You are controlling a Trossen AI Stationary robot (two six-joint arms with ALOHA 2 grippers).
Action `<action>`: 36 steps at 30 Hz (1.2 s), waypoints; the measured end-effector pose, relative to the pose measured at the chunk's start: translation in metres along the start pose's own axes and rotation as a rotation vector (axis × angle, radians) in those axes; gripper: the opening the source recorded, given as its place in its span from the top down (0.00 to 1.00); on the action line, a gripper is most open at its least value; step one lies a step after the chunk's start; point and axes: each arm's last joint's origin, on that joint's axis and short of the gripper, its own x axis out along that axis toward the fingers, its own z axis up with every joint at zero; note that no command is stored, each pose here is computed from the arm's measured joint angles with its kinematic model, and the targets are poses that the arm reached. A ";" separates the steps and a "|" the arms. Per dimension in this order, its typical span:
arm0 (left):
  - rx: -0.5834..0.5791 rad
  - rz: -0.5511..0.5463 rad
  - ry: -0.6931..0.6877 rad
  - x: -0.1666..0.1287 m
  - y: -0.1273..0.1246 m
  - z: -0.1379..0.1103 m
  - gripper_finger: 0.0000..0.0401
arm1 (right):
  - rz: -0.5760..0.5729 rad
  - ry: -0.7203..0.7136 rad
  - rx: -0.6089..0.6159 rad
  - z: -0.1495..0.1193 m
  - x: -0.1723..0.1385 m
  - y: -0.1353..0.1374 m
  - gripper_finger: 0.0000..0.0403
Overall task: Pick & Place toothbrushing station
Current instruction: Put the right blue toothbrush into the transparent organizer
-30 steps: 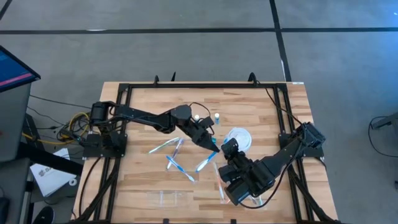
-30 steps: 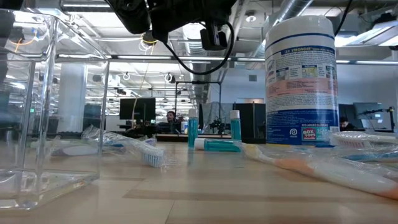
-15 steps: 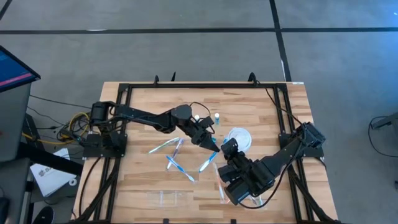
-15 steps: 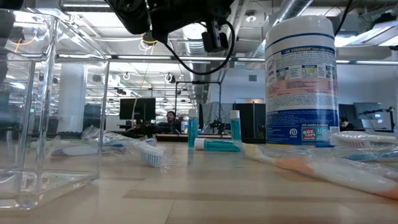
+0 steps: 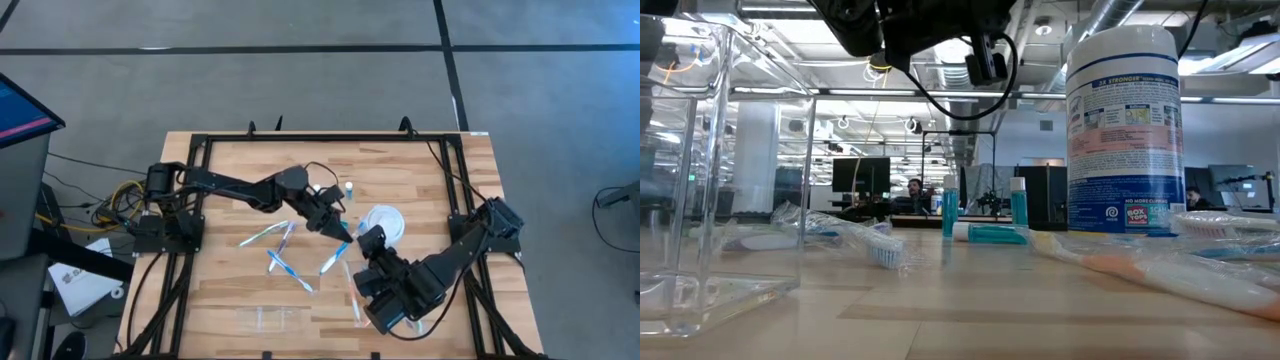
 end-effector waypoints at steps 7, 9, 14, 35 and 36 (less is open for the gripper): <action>0.047 0.001 -0.002 -0.001 0.000 0.001 0.97 | 0.037 -0.015 0.086 0.000 -0.006 0.005 0.75; 0.058 0.003 -0.004 -0.002 0.001 0.002 0.97 | 0.038 -0.027 0.103 0.001 -0.011 0.008 0.75; 0.132 -0.009 0.000 -0.007 -0.007 0.000 0.97 | 0.044 -0.060 0.159 0.001 -0.023 0.015 0.75; 0.547 0.148 -0.208 -0.072 -0.074 -0.138 0.97 | 0.051 -0.065 0.387 0.001 -0.026 0.017 0.75; 0.557 0.158 -0.207 -0.074 -0.075 -0.146 0.97 | 0.051 -0.063 0.394 0.001 -0.026 0.016 0.75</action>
